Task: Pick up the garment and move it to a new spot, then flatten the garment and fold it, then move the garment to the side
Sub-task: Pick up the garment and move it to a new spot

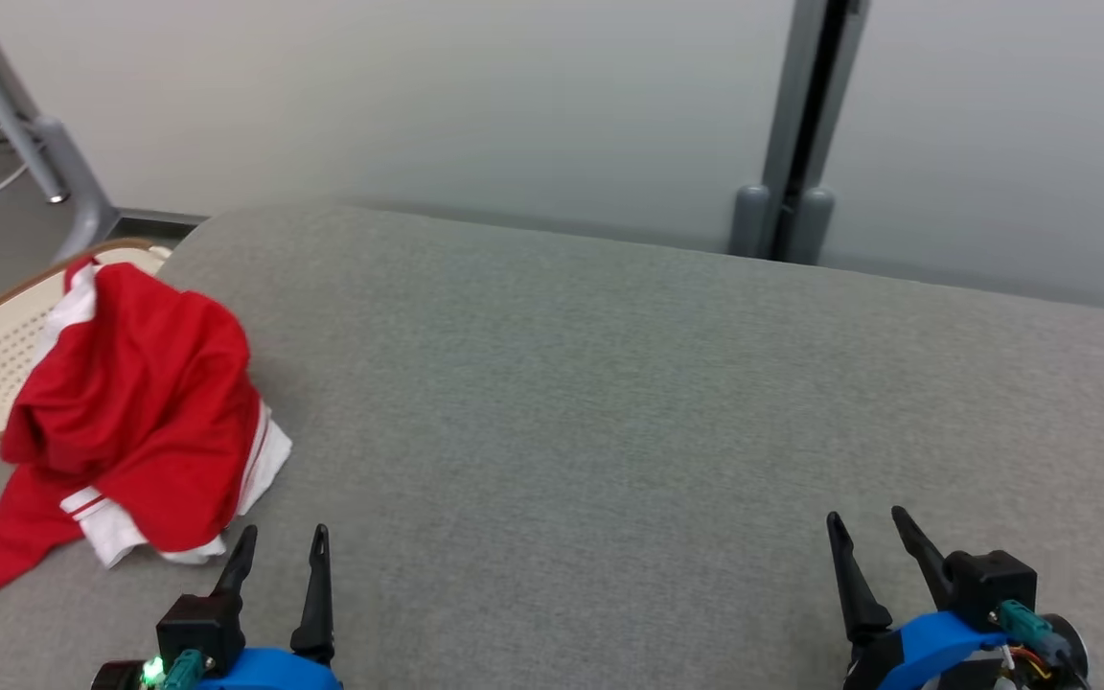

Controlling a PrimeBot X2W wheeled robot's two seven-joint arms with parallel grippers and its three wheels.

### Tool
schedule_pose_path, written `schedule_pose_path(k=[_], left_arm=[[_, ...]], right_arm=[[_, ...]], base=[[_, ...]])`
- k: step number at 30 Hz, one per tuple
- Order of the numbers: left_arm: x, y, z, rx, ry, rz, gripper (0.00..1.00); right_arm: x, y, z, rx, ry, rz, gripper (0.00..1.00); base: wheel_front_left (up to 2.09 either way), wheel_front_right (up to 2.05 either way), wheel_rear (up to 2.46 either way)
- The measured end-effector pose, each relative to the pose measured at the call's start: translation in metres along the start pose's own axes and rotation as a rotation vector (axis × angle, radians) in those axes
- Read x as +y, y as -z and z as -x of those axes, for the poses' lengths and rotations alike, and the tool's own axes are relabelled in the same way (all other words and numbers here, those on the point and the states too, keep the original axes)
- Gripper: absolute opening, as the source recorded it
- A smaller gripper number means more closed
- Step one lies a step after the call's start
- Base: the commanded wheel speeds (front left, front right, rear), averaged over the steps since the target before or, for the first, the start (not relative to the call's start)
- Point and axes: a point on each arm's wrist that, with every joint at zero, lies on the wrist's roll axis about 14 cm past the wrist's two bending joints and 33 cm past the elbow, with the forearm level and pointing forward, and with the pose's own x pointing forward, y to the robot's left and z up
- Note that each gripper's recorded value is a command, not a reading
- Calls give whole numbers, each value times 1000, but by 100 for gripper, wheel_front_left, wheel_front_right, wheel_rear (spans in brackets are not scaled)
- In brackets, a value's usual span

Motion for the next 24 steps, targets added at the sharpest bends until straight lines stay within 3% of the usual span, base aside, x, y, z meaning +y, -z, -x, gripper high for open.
schedule_pose_path(k=[13,19,24], left_arm=[[98,29,80,56,-366,73,100],[116,38,94,80,-443,99,100],[135,12,64,31,-451,74,100]], right_arm=[[114,21,-35,79,-337,8,100],[128,35,-38,117,-380,7,100],[121,49,-40,149,-373,15,100]], base=[[0,0,0],[0,0,0],[0,0,0]])
